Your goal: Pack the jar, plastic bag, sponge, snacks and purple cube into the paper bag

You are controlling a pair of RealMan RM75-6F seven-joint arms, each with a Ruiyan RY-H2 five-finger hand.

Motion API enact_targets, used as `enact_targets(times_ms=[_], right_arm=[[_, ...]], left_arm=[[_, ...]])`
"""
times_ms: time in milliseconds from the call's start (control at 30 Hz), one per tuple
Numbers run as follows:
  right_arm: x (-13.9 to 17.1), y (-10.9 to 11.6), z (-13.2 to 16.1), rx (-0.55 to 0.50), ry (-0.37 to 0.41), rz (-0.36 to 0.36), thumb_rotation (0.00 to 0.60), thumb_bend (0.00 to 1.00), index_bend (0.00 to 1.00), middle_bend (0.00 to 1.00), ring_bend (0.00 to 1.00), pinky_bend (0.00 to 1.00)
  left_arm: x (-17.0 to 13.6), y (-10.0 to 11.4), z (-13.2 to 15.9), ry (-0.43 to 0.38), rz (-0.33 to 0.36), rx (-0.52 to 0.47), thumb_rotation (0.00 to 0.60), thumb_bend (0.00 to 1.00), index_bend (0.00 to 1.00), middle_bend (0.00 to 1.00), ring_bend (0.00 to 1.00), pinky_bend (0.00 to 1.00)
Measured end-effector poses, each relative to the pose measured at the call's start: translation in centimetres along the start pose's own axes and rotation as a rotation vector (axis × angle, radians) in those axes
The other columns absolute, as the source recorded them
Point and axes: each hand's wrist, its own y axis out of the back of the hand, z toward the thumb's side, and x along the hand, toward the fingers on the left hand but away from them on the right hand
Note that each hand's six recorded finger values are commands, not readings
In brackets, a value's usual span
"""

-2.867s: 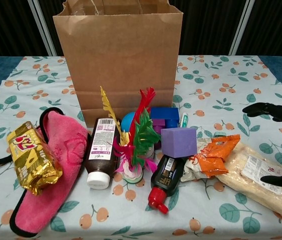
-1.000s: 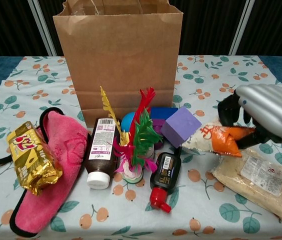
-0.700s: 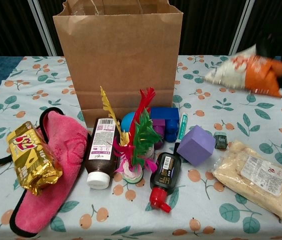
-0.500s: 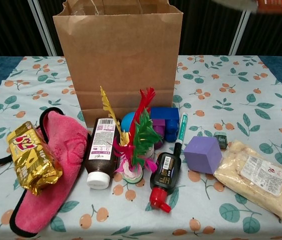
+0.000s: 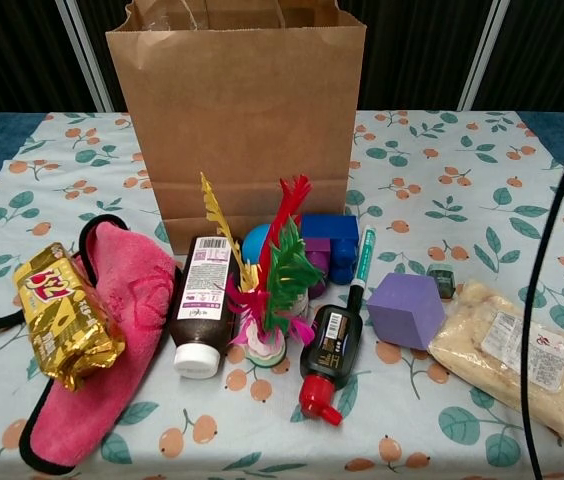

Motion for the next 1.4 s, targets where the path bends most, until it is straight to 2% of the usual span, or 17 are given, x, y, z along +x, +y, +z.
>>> enact_targets(times_ms=[33, 133, 200, 300, 400, 533, 633, 733, 833, 967, 1100, 1267, 1400], right_arm=[[-0.4, -0.7, 0.2, -0.005, 0.000, 0.022, 0.600, 0.11, 0.71, 0.58, 0.46, 0.48], [-0.9, -2.3, 1.0, -0.050, 0.015, 0.096, 0.600, 0.01, 0.64, 0.56, 0.39, 0.41], [-1.0, -3.0, 1.4, -0.079, 0.035, 0.137, 0.600, 0.00, 0.55, 0.51, 0.33, 0.33], [-1.2, -3.1, 1.4, -0.084, 0.054, 0.158, 0.600, 0.00, 0.43, 0.43, 0.25, 0.24], [-1.2, -2.7, 1.1, -0.083, 0.055, 0.150, 0.600, 0.00, 0.37, 0.39, 0.20, 0.19], [-1.1, -1.3, 1.0, -0.103, 0.050, 0.110, 0.600, 0.00, 0.36, 0.38, 0.20, 0.19], [-0.6, 0.5, 0.6, -0.114, 0.048, 0.049, 0.600, 0.00, 0.36, 0.38, 0.20, 0.19], [0.8, 2.2, -0.8, -0.123, 0.022, -0.008, 0.600, 0.00, 0.36, 0.38, 0.20, 0.19], [3.3, 2.4, -3.4, -0.130, -0.036, -0.003, 0.600, 0.00, 0.36, 0.38, 0.20, 0.19], [7.8, 1.1, -6.9, -0.162, -0.117, 0.069, 0.600, 0.00, 0.36, 0.38, 0.20, 0.19], [11.9, -0.6, -9.1, -0.203, -0.169, 0.140, 0.600, 0.00, 0.34, 0.37, 0.20, 0.19], [16.4, -3.6, -10.5, -0.285, -0.222, 0.250, 0.600, 0.00, 0.28, 0.30, 0.15, 0.16], [18.4, -6.5, -10.1, -0.369, -0.245, 0.331, 0.600, 0.00, 0.25, 0.26, 0.11, 0.13]], left_arm=[[0.0, 0.0, -0.1, 0.004, 0.000, 0.000, 0.600, 0.10, 0.10, 0.16, 0.06, 0.20], [-0.1, 0.1, -0.4, 0.011, -0.002, 0.005, 0.600, 0.10, 0.10, 0.16, 0.06, 0.20], [-0.1, 0.2, -0.6, 0.014, -0.001, 0.007, 0.600, 0.10, 0.10, 0.16, 0.06, 0.20], [0.0, 0.2, -0.6, 0.015, 0.000, 0.008, 0.600, 0.10, 0.10, 0.16, 0.06, 0.20], [-0.1, 0.1, -0.5, 0.010, -0.005, 0.010, 0.600, 0.10, 0.10, 0.16, 0.06, 0.20], [0.0, 0.1, -0.4, 0.009, -0.004, 0.009, 0.600, 0.10, 0.10, 0.16, 0.06, 0.20], [0.1, 0.2, -0.3, 0.005, -0.001, 0.009, 0.600, 0.10, 0.10, 0.16, 0.06, 0.20], [0.1, 0.2, -0.1, 0.000, -0.001, 0.008, 0.600, 0.10, 0.10, 0.16, 0.06, 0.20], [0.2, -0.1, 0.1, -0.004, -0.008, 0.005, 0.600, 0.10, 0.10, 0.16, 0.06, 0.20], [0.1, -0.4, 0.5, -0.012, -0.007, 0.002, 0.600, 0.10, 0.10, 0.16, 0.06, 0.20], [0.0, -0.6, 0.7, -0.014, -0.013, 0.004, 0.600, 0.10, 0.10, 0.16, 0.06, 0.20], [-0.1, -0.8, 1.0, -0.021, -0.016, 0.008, 0.600, 0.10, 0.10, 0.16, 0.06, 0.20], [-0.2, -0.7, 0.9, -0.018, -0.016, 0.013, 0.600, 0.10, 0.10, 0.16, 0.06, 0.20]])
